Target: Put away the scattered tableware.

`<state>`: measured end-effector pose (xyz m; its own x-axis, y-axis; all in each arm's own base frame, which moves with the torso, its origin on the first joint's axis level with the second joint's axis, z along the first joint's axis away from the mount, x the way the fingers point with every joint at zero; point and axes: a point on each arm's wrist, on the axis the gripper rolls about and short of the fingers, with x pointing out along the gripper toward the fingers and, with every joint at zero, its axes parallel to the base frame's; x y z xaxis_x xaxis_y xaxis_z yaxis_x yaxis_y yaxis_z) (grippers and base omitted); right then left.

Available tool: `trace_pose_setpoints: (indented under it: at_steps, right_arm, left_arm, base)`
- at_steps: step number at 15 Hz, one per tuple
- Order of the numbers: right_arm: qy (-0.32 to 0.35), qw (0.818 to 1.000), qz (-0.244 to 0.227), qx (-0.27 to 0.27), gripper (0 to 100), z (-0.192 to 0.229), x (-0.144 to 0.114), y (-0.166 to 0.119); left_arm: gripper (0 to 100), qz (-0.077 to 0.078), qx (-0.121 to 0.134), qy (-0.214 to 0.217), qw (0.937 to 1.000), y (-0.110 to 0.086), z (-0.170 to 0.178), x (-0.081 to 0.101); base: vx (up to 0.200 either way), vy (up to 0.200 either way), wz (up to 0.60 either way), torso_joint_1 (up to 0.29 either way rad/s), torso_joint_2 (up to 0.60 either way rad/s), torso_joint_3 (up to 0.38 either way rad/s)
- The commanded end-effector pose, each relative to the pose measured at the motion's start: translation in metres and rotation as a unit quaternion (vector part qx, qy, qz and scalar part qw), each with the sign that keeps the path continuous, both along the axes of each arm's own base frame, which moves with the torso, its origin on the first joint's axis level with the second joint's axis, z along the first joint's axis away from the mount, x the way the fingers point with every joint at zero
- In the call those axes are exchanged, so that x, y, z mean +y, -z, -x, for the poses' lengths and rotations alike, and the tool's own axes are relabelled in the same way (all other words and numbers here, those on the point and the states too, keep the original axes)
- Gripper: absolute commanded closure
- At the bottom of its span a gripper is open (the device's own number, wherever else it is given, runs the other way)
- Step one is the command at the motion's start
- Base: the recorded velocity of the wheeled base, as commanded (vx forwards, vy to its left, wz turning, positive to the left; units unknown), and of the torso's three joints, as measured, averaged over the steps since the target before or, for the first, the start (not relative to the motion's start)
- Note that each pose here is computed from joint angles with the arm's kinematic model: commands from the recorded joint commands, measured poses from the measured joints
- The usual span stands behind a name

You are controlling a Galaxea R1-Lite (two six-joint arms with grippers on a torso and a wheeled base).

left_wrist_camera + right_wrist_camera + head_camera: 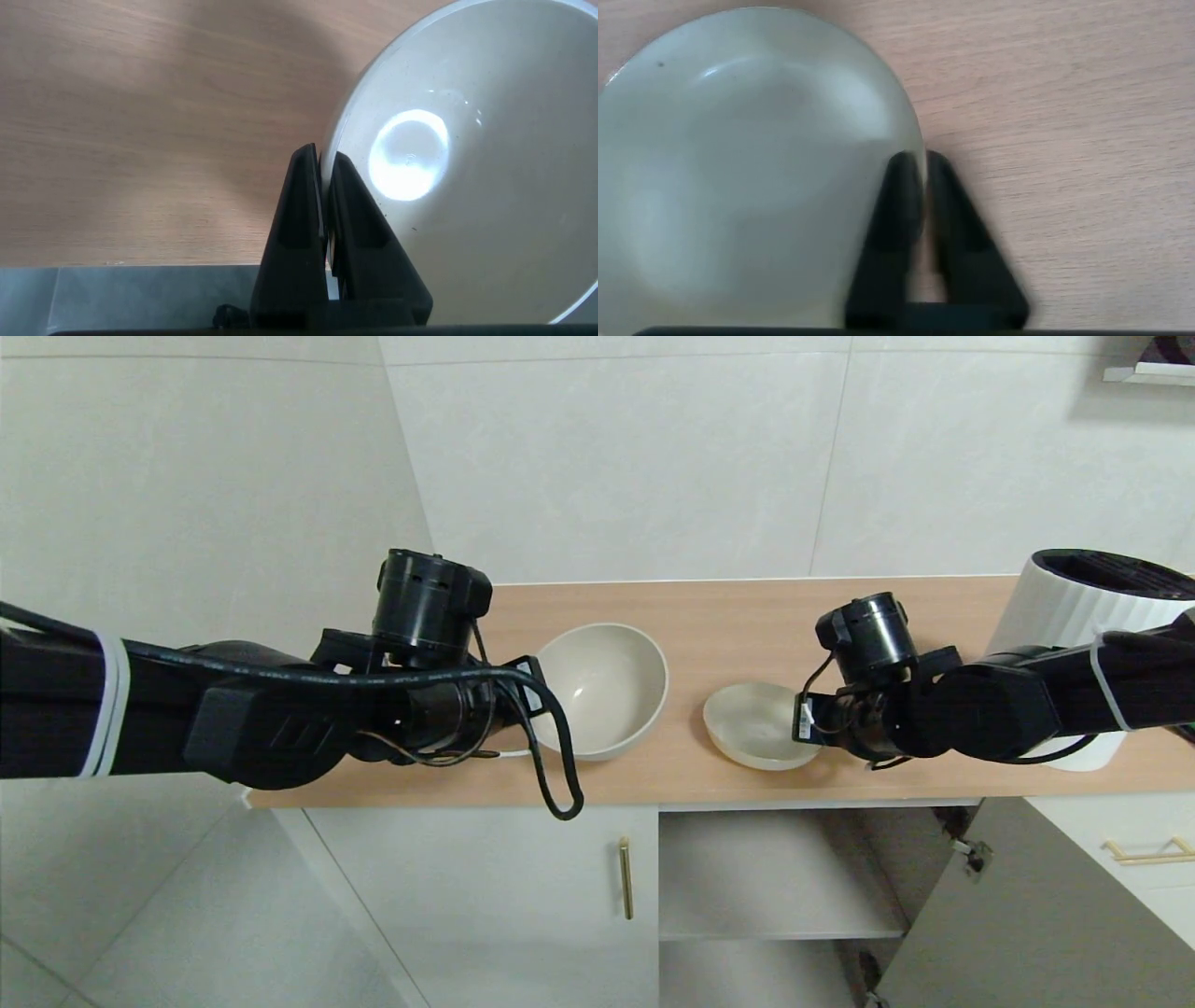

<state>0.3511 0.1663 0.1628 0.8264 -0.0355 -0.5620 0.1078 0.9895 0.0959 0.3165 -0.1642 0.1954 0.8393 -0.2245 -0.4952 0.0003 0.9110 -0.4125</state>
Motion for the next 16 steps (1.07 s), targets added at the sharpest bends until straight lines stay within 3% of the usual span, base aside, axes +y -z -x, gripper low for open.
trace_pose_setpoints:
  at_steps: [1, 3, 6, 8, 9, 12, 13, 16]
  right_arm:
    - [0.000, 1.000, -0.001, -0.001, 100, 0.001, 0.000, -0.001]
    - [-0.001, 1.000, -0.002, -0.003, 100, 0.002, -0.001, -0.004]
    - [-0.022, 0.999, -0.031, -0.020, 100, 0.017, -0.007, -0.029]
    - [-0.069, 0.995, -0.061, -0.023, 100, 0.044, -0.018, -0.050]
    - [-0.097, 0.994, -0.058, -0.009, 100, 0.061, -0.023, -0.057]
    - [-0.132, 0.990, -0.056, 0.013, 100, 0.094, -0.038, -0.064]
    - [-0.146, 0.987, -0.064, 0.015, 100, 0.105, -0.044, -0.066]
    - [-0.159, 0.985, -0.069, 0.019, 100, 0.123, -0.052, -0.065]
  left_arm:
    - [100, 0.001, -0.001, 0.000, 1.0000, -0.001, 0.001, 0.000]
    - [100, -0.001, -0.002, 0.002, 1.0000, -0.003, 0.005, 0.003]
    - [100, -0.014, -0.018, 0.014, 0.9996, -0.016, 0.026, 0.014]
    - [100, -0.047, -0.018, 0.047, 0.9976, -0.014, 0.050, 0.024]
    - [100, -0.052, -0.023, 0.077, 0.9954, -0.017, 0.064, 0.030]
    - [100, -0.040, -0.034, 0.158, 0.9860, -0.027, 0.099, 0.045]
    - [100, -0.042, -0.030, 0.180, 0.9823, -0.029, 0.112, 0.051]
    - [100, -0.046, -0.020, 0.186, 0.9812, -0.031, 0.123, 0.057]
  base:
    - [0.000, 0.000, 0.00, 0.000, 0.00, 0.000]
    - [0.000, 0.000, 0.00, 0.000, 0.00, 0.000]
    - [0.000, 0.000, 0.00, 0.000, 0.00, 0.000]
    - [0.000, 0.000, 0.00, 0.000, 0.00, 0.000]
    - [0.000, 0.000, 0.00, 0.000, 0.00, 0.000]
    - [0.000, 0.000, 0.00, 0.000, 0.00, 0.000]
    - [0.000, 0.000, 0.00, 0.000, 0.00, 0.000]
    - [0.000, 0.000, 0.00, 0.000, 0.00, 0.000]
